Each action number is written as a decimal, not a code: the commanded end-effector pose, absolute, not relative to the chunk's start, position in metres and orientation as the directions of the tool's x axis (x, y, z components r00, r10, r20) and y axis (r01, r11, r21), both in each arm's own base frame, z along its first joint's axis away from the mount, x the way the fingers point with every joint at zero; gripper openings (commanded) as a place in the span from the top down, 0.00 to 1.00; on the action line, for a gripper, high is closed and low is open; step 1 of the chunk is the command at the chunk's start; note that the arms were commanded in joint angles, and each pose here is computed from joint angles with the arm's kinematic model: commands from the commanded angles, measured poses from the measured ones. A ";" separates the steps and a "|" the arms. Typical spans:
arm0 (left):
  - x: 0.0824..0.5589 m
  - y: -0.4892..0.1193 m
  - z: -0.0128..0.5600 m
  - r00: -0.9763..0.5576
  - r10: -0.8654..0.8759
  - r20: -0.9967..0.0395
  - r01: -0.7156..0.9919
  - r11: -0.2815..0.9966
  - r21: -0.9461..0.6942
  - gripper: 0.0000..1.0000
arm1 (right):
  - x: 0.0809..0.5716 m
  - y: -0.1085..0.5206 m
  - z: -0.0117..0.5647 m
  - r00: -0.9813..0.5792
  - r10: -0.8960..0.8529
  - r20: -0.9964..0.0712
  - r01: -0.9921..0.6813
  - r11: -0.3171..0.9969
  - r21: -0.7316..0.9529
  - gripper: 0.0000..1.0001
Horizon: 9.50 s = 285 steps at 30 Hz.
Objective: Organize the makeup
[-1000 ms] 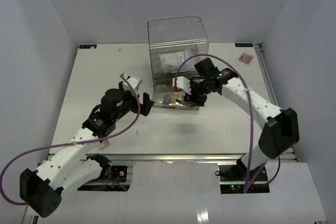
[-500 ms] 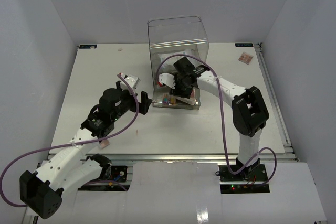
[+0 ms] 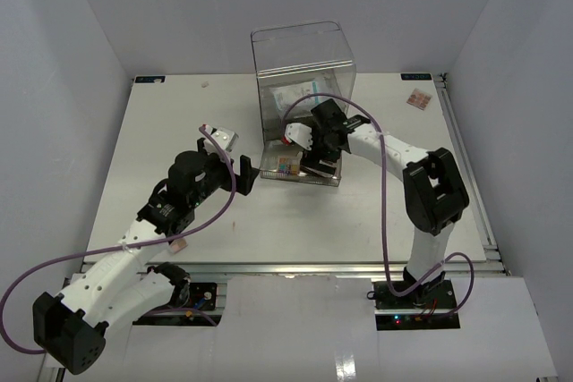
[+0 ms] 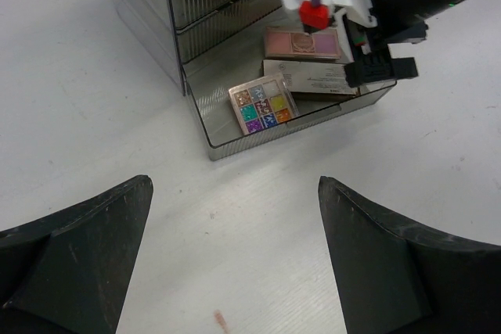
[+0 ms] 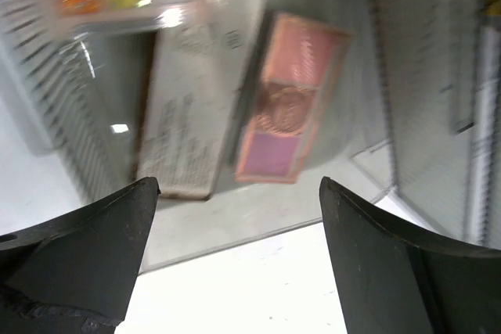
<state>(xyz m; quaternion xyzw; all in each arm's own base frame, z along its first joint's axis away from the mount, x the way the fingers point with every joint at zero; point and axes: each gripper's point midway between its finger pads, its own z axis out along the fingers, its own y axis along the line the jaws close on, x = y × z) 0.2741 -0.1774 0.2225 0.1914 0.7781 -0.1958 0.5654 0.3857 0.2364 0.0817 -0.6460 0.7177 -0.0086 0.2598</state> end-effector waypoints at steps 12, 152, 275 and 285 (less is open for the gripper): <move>0.275 -0.171 0.237 -0.235 0.048 -0.971 0.501 0.862 -0.079 0.02 | 0.325 0.135 0.186 0.047 -0.772 -0.634 -0.862 0.290 -0.416 0.10; 0.275 -0.175 0.233 -0.239 0.057 -0.969 0.535 0.841 -0.082 0.02 | 0.343 0.146 0.170 -0.310 -0.298 -0.903 -0.742 0.669 0.033 0.80; 0.279 -0.169 0.235 -0.234 0.046 -0.971 0.523 0.848 -0.086 0.02 | 0.407 0.288 0.077 0.128 -0.787 -0.604 -0.760 0.314 -0.569 0.10; 0.278 -0.168 0.238 -0.229 0.040 -0.973 0.521 0.849 -0.088 0.02 | 0.339 0.248 0.175 0.169 -0.671 -0.722 -0.845 0.278 -0.456 0.10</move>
